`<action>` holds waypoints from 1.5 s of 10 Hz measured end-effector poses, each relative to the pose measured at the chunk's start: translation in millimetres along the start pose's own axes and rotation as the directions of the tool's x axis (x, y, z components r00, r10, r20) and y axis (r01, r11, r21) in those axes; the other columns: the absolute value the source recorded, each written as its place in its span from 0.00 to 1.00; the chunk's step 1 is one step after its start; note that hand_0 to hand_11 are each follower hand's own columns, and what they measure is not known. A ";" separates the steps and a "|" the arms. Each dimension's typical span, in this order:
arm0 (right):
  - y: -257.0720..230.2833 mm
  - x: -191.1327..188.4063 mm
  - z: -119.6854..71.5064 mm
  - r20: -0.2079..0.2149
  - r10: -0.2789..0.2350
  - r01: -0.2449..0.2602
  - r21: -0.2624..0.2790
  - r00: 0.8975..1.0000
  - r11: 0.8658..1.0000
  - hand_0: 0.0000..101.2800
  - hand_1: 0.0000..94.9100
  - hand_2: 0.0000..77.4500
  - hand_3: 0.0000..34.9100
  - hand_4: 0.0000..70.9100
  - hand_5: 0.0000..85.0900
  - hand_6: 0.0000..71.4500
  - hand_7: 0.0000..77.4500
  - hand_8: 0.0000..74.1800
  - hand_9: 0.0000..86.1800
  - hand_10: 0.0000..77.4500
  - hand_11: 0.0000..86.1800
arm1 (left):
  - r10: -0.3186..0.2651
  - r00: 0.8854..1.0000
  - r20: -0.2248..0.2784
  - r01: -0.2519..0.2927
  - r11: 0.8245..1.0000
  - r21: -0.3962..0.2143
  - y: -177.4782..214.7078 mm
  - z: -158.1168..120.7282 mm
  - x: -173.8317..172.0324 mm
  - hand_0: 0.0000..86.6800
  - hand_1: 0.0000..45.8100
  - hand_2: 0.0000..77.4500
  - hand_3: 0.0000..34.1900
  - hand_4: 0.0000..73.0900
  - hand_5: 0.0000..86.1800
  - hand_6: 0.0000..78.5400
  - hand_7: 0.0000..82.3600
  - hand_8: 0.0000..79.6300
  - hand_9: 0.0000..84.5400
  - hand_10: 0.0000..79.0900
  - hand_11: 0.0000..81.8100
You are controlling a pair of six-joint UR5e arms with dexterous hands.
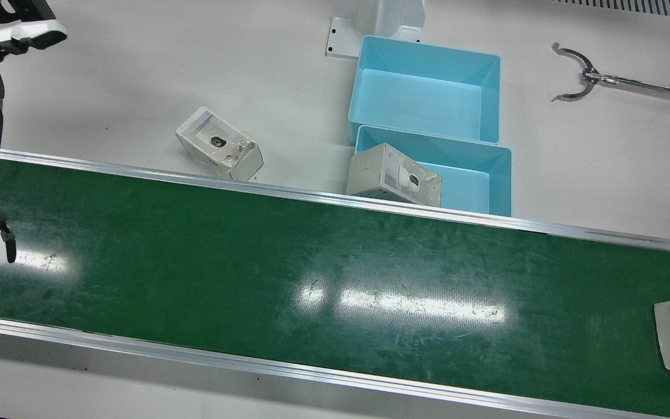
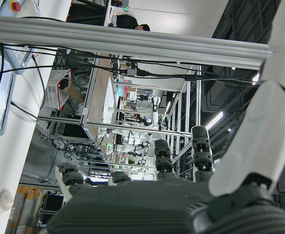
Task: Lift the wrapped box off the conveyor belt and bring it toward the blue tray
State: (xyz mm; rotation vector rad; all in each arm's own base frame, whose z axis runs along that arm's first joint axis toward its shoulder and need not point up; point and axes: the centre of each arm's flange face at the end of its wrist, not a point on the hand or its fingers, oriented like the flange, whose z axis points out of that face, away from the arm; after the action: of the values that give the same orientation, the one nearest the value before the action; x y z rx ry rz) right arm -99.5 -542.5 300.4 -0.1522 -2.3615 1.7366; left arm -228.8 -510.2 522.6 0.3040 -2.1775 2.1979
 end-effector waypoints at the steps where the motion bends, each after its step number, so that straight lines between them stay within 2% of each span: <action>1: -4.9 -13.6 -16.9 0.008 -0.009 0.009 0.004 1.000 1.000 0.39 0.07 0.15 0.87 0.19 0.17 0.00 0.15 0.00 0.02 0.05 0.09 | 0.000 1.000 0.000 0.000 1.000 0.000 0.0 0.0 0.0 0.00 0.00 0.01 0.00 0.00 0.01 0.00 0.01 0.01 0.00 0.00 0.00; 3: -2.7 -29.7 -37.6 0.023 -0.020 0.021 -0.005 1.000 1.000 0.39 0.08 0.15 0.87 0.19 0.16 0.00 0.15 0.00 0.02 0.05 0.09 | 0.000 1.000 0.000 0.000 1.000 0.000 0.0 0.0 0.0 0.00 0.00 0.01 0.00 0.00 0.01 0.00 0.01 0.01 0.01 0.00 0.00; 8: -0.5 -58.9 -63.3 0.059 -0.042 0.041 0.025 0.997 0.999 0.39 0.08 0.14 0.87 0.22 0.16 0.00 0.15 0.00 0.02 0.05 0.07 | 0.000 1.000 0.000 0.000 1.000 0.000 0.0 0.0 0.0 0.00 0.00 0.01 0.00 0.00 0.01 0.00 0.01 0.01 0.00 0.01 0.00; 11: 6.1 -82.2 -83.1 0.043 -0.071 0.070 0.031 0.997 0.997 0.39 0.08 0.15 0.87 0.20 0.14 0.00 0.14 0.00 0.01 0.05 0.06 | 0.000 1.000 0.000 0.000 1.000 0.000 0.0 0.0 0.0 0.00 0.00 0.01 0.00 0.00 0.01 0.00 0.01 0.00 0.00 0.01 0.00; 15: 8.2 -92.8 -87.8 0.039 -0.092 0.091 0.028 0.995 0.995 0.39 0.08 0.15 0.88 0.18 0.12 0.00 0.13 0.00 0.01 0.05 0.07 | 0.000 1.000 0.000 0.000 1.000 0.000 0.0 0.0 0.0 0.00 0.00 0.01 0.00 0.00 0.01 0.00 0.01 0.01 0.00 0.00 0.00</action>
State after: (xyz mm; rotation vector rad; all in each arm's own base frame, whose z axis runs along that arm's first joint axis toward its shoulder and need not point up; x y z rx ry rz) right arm 10.3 -477.2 308.0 -0.0048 -2.3337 1.7429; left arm -228.8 -510.2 522.6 0.3040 -2.1775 2.1979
